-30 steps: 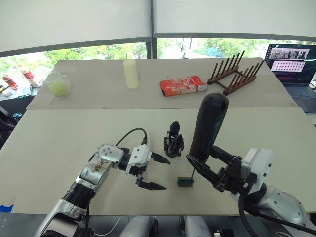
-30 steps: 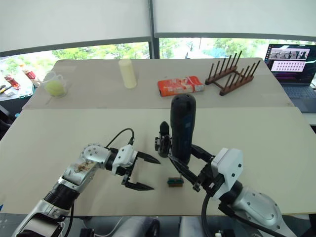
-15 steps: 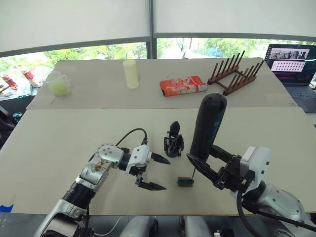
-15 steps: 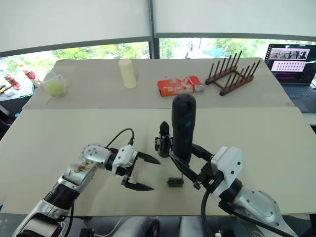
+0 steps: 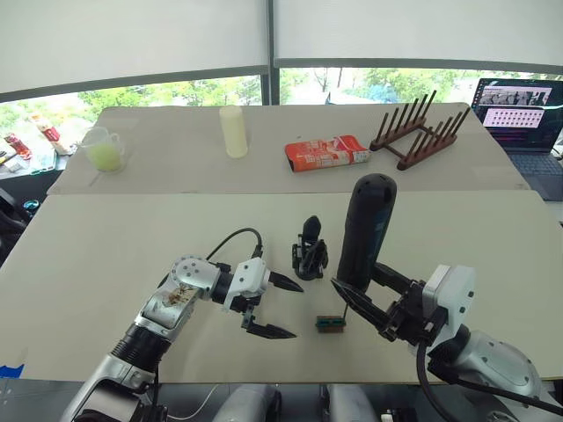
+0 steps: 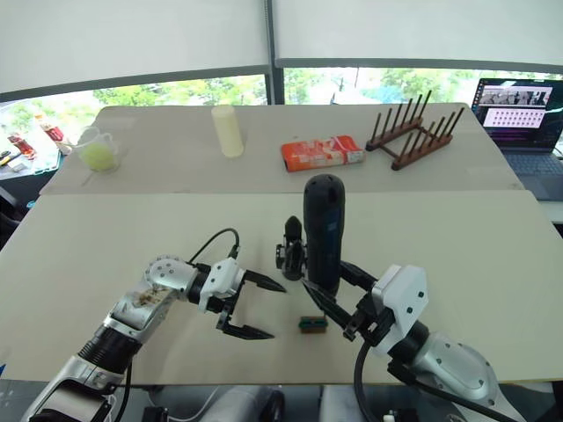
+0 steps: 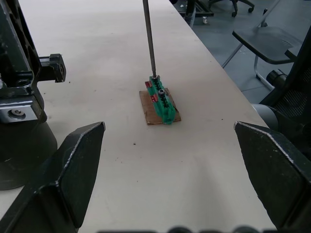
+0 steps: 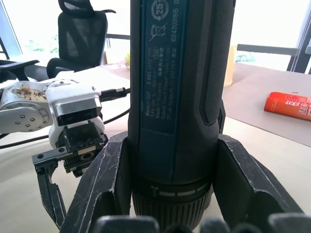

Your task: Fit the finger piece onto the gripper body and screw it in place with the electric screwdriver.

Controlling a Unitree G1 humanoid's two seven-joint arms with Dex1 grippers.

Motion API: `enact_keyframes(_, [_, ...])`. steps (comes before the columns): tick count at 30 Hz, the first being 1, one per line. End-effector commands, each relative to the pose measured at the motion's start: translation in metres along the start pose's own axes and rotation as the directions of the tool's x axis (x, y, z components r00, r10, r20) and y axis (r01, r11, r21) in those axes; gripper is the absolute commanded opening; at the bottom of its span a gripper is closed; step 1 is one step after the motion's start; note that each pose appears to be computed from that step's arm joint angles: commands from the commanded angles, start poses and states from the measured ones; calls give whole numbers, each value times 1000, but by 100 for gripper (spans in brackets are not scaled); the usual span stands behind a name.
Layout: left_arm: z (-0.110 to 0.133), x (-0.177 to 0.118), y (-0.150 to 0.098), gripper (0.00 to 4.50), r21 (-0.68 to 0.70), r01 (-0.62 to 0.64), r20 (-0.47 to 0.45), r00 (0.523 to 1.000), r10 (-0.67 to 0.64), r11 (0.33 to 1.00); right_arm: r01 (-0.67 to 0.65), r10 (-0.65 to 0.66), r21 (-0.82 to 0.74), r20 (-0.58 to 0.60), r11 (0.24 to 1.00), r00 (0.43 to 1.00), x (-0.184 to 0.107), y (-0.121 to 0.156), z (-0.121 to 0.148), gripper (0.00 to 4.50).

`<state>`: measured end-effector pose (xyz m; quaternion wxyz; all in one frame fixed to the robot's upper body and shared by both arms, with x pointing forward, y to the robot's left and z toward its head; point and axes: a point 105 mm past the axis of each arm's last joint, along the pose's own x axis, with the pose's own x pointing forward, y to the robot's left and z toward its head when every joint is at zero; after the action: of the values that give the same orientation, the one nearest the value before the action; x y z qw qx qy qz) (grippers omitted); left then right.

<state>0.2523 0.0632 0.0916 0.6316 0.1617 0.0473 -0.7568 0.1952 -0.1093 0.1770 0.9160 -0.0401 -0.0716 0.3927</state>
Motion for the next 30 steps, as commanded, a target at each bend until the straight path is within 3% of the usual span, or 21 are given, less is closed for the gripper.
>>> enact_keyframes(1, [5,0,2,450,37,-1,2,1000,1,999,-19,21,-41,66,999,998,-2,3,16,191])
enact_keyframes(7, [5,1,2,450,37,-1,2,1000,1,999,-19,22,-45,67,999,998,-3,1,14,191])
enact_keyframes(14, [4,-5,3,450,31,-17,-4,1000,17,999,-48,56,-70,116,996,992,-2,8,38,191])
enact_keyframes(24, [3,-19,2,450,-8,-91,2,996,91,996,-233,241,-79,127,969,962,1,17,75,191])
enact_keyframes(30, [6,-32,3,450,-41,-178,12,984,179,983,-355,360,-63,125,933,925,20,-2,94,191])
